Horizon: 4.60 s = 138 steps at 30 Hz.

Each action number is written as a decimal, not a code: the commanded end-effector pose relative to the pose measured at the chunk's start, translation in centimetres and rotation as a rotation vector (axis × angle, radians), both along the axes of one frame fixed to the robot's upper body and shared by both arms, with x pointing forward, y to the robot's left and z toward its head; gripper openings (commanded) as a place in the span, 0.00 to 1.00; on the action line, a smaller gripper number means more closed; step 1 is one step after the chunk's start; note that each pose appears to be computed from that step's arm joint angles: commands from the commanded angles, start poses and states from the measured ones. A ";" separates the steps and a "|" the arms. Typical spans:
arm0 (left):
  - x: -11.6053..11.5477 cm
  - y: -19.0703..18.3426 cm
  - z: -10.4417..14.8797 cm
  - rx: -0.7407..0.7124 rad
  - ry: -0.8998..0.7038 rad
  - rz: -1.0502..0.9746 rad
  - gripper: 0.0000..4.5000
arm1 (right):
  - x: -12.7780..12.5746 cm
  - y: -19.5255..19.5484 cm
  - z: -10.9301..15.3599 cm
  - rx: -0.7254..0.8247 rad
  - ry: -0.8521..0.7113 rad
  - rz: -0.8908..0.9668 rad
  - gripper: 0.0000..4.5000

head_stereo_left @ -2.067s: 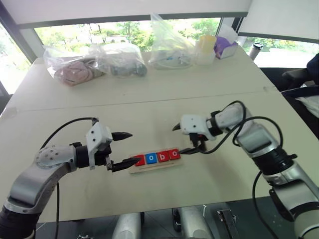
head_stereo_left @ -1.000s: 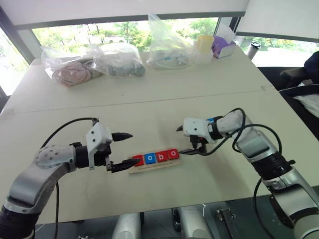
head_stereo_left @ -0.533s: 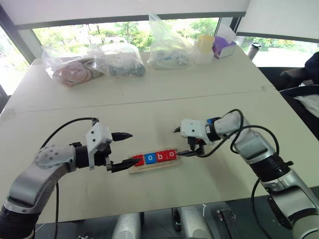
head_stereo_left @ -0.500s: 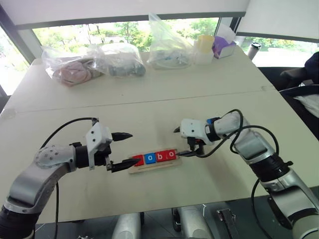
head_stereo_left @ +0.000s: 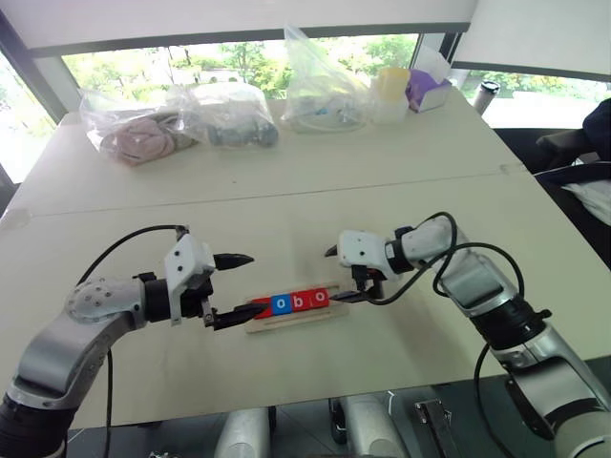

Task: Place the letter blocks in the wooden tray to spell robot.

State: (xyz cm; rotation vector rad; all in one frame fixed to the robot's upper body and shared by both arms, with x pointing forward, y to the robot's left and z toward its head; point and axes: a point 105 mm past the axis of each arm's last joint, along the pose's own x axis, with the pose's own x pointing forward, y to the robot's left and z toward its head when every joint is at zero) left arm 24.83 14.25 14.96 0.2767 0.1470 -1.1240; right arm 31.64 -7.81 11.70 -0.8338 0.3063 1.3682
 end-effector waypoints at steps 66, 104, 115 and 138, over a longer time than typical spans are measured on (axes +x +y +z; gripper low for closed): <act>0.7 -1.0 0.8 -0.019 -0.070 -0.028 1.00 | 5.5 -11.6 -0.8 0.208 0.190 -1.369 1.00; 0.3 -1.1 0.6 -0.017 -0.063 -0.030 1.00 | -1.2 -1.8 2.5 -0.171 -0.112 0.238 0.25; 0.3 -0.9 0.6 -0.015 -0.067 -0.006 1.00 | -1.6 -0.3 1.7 -0.138 -0.025 0.246 0.25; 0.2 -0.9 0.7 -0.015 -0.070 0.009 1.00 | -1.7 0.7 0.5 -0.115 0.019 0.220 0.25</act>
